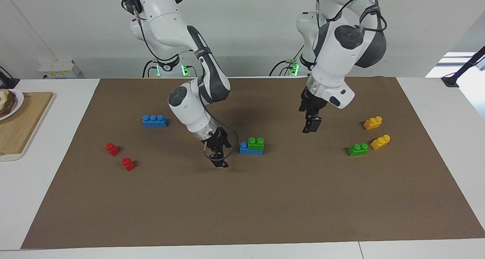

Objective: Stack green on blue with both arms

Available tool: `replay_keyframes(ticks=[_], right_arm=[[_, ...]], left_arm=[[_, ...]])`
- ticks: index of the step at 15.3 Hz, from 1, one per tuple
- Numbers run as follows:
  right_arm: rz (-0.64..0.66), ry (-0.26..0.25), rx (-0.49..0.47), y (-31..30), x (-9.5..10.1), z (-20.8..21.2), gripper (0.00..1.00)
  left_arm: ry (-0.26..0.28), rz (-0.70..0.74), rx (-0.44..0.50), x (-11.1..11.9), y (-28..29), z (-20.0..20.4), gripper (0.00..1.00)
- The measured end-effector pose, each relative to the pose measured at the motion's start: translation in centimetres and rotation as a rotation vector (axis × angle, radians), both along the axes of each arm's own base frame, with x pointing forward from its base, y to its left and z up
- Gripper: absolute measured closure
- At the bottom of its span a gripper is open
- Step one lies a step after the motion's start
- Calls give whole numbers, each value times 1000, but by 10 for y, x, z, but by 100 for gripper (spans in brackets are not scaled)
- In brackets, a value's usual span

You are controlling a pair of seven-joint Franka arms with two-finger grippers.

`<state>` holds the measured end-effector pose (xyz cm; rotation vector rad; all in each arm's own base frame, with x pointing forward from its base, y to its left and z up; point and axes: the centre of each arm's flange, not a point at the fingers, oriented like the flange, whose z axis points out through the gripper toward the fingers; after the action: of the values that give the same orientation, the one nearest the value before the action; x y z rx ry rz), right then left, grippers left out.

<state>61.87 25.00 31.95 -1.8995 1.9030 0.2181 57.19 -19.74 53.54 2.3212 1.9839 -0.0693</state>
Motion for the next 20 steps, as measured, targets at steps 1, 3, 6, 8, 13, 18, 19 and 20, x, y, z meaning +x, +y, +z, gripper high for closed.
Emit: replay_keyframes(ticks=[1, 3, 6, 8, 13, 18, 19, 20], right_arm=[[76, -52, -16, -8, 5, 8, 0], [268, -146, -73, -29, 14, 19, 0], [596, -243, -252, -72, 25, 29, 0], [805, -259, -382, -98, 30, 37, 0], [1182, -239, -558, -150, 35, 78, 0], [1366, -211, -543, -203, 35, 119, 0], [1386, -202, -535, -206, 34, 126, 0], [1406, -192, -525, -206, 31, 133, 0]], left_arm=[[-7, -30, 1, 2, 32, 12, 0], [-11, -107, 7, 3, 100, 30, 0], [-4, -271, 11, -6, 181, 40, 0], [-8, -416, 9, -12, 215, 36, 0], [-10, -871, 44, -21, 259, 25, 0], [6, -1044, 53, -24, 240, 19, 0], [6, -1056, 54, -25, 236, 19, 0], [4, -1073, 55, -25, 233, 19, 0]])
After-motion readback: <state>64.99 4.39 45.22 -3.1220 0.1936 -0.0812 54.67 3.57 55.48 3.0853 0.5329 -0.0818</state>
